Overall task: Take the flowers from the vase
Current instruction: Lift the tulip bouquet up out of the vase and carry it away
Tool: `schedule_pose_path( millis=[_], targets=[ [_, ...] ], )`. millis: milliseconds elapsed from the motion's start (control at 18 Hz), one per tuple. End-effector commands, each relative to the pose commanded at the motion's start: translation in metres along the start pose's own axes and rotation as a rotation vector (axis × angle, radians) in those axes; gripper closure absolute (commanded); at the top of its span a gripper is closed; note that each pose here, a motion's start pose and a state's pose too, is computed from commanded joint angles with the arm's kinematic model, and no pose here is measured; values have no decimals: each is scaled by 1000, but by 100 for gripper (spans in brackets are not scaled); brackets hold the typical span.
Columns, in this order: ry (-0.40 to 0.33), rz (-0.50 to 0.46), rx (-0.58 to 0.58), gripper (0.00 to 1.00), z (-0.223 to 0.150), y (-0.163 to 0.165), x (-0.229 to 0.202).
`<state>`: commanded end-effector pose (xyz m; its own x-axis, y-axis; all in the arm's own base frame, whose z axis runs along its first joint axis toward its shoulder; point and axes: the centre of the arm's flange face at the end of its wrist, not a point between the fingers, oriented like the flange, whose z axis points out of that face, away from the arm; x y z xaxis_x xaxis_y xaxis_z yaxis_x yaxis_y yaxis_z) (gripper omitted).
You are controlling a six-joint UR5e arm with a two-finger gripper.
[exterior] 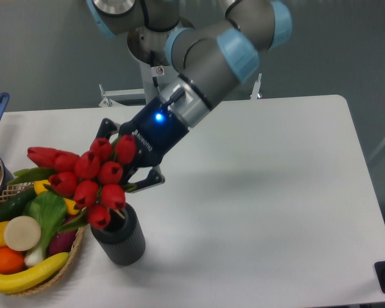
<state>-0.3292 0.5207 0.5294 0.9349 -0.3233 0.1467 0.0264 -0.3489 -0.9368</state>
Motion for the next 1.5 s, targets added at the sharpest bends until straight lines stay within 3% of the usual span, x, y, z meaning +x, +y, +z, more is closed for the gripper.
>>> schedule_pose_path(
  millis=[333, 611, 833, 1500],
  targets=[
    [-81, -63, 23, 64, -42, -13, -23],
    [-249, -122, 50, 64, -137, 21, -79],
    [-313, -69, 45, 64, -174, 40, -102],
    [-307, -75, 29, 64, -171, 74, -109]
  ],
)
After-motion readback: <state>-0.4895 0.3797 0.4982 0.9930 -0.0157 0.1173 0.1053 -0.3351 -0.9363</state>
